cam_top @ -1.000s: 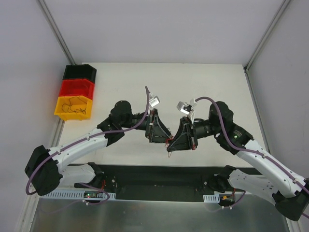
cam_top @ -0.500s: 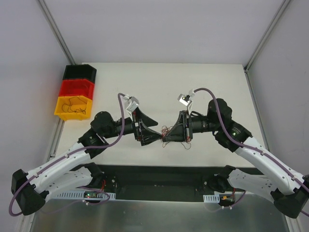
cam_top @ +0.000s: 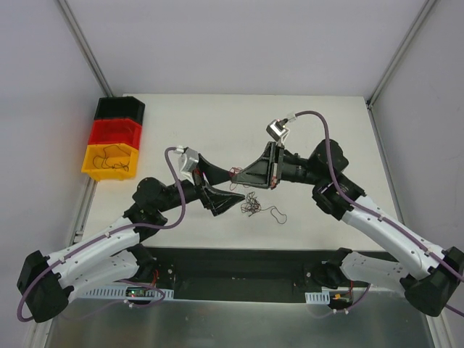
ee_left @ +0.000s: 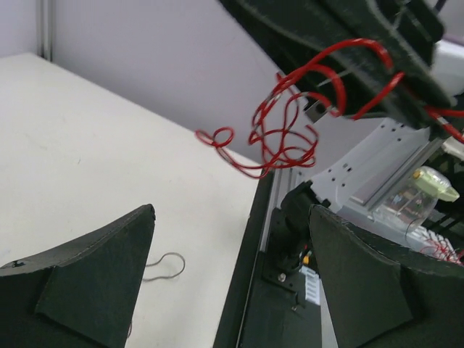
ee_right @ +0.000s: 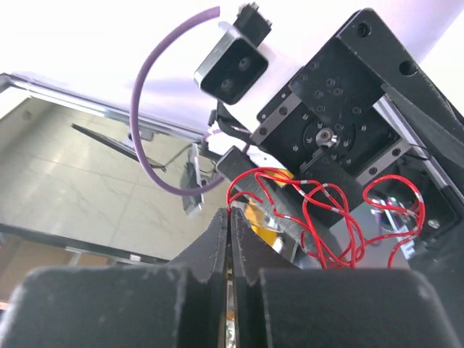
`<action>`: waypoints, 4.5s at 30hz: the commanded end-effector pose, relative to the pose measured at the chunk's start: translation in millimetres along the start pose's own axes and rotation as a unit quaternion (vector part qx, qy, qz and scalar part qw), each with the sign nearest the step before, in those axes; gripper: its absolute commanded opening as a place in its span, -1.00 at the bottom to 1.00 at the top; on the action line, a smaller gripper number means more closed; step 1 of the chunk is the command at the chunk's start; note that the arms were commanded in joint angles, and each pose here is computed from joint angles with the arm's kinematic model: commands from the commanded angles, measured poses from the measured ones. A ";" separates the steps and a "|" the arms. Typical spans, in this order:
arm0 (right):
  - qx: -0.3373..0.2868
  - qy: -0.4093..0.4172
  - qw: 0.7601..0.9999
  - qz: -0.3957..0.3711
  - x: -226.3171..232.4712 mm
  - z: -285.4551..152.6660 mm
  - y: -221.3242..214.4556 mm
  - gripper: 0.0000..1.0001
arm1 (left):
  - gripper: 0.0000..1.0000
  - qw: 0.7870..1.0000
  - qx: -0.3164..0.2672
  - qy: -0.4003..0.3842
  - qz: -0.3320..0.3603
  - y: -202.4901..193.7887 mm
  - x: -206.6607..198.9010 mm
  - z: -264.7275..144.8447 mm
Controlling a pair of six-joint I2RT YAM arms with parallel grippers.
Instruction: Untangle the cables
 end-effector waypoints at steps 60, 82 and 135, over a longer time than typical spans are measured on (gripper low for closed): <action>-0.095 0.000 0.961 -0.261 107.1 -41.9 44.0 -0.99 | -0.75 0.870 0.024 0.489 -0.056 -72.2 111.9 -88.3; -0.031 0.032 0.969 -0.241 91.3 -38.3 26.6 -0.99 | 0.16 0.996 0.057 0.063 -0.006 35.1 -14.3 -30.5; 0.019 0.146 0.953 -0.266 114.1 -37.4 15.3 -0.99 | -0.21 0.952 0.191 -0.176 -0.159 -4.7 -26.5 39.7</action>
Point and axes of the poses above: each gripper's point midway between its finger pads, its own z axis out along the fingers, its own x axis along the line the jaws close on, y = z × x, the point moved 7 cm from there along -z, back along the fingers, and after that the axes turned 9 degrees about -z, right-handed, at the moved point
